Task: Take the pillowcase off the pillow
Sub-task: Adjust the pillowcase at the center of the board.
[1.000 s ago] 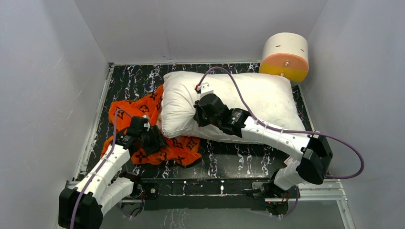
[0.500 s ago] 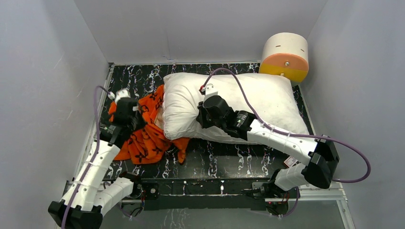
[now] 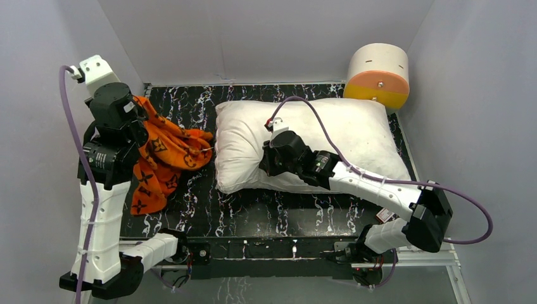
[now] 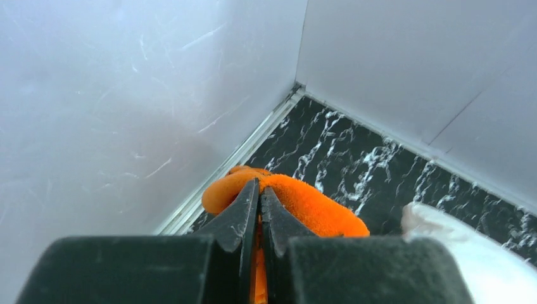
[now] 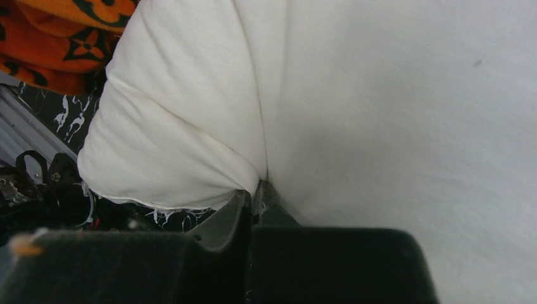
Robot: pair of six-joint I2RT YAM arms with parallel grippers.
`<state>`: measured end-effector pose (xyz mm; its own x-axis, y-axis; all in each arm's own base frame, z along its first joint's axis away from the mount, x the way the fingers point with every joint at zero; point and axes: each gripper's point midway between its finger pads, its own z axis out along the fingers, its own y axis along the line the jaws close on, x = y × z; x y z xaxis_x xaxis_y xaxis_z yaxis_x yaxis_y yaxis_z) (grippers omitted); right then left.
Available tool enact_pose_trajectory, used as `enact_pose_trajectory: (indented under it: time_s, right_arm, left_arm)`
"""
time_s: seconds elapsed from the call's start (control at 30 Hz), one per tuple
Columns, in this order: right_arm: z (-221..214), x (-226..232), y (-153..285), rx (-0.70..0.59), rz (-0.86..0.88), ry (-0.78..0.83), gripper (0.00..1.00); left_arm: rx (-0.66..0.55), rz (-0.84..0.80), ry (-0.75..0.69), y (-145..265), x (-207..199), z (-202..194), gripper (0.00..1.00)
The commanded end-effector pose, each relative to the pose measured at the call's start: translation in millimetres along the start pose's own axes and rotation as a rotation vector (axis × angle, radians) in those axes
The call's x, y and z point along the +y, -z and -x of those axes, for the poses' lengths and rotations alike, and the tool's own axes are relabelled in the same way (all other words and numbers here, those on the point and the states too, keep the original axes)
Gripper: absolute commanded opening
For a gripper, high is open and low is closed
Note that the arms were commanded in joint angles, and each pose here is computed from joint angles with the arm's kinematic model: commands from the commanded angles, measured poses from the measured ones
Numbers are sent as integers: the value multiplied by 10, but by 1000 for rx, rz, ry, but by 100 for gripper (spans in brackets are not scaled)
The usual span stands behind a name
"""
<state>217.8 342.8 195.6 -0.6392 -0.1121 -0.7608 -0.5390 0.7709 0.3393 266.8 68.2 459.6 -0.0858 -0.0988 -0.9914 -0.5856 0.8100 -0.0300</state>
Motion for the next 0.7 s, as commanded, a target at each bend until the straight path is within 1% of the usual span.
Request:
enact_pose_trajectory:
  time_s: [0.0, 0.07, 0.13, 0.17, 0.27, 0.33, 0.4, 0.43, 0.47, 0.5, 0.53, 0.57, 0.6, 0.67]
  right_arm:
    - [193, 280, -16, -39, 113, -41, 1]
    - [122, 338, -66, -4, 118, -29, 2]
    - [37, 400, -110, 28, 135, -14, 2]
    - [-27, 487, -158, 48, 156, 7, 2]
    - [-30, 614, -167, 54, 178, 39, 3]
    - [-47, 763, -135, 59, 215, 85, 6]
    - [-201, 1043, -49, 110, 327, 202, 12]
    - [-318, 1151, -22, 146, 356, 250, 16]
    - [-404, 1194, -16, 179, 362, 276, 19]
    - [-492, 1222, 3, 220, 368, 298, 23]
    - [-555, 1225, 25, 252, 369, 312, 27]
    - [-598, 1217, 67, 281, 366, 317, 29]
    - [-592, 1222, 115, 286, 372, 317, 31]
    - [-464, 1213, 242, 245, 367, 315, 35]
  left_arm:
    - [111, 63, -101, -28, 113, -435, 0]
    - [70, 86, -82, 43, 255, -438, 0]
    - [33, 26, -63, 103, 242, -417, 0]
    - [127, -34, -146, 69, 112, -696, 0]
    - [334, -6, -289, -98, -36, -1280, 0]
    - [413, 3, -331, -160, -96, -1570, 1]
    - [487, -96, -334, -172, -301, -1851, 19]
    - [534, -165, -322, -148, -433, -2008, 34]
    - [573, -227, -297, -112, -560, -2112, 53]
    - [596, -252, -274, -98, -632, -2175, 71]
    - [613, -270, -251, -87, -688, -2210, 86]
    - [620, -288, -234, -79, -735, -2221, 93]
    - [617, -304, -219, -79, -776, -2206, 97]
    - [603, -326, -192, -91, -839, -2146, 98]
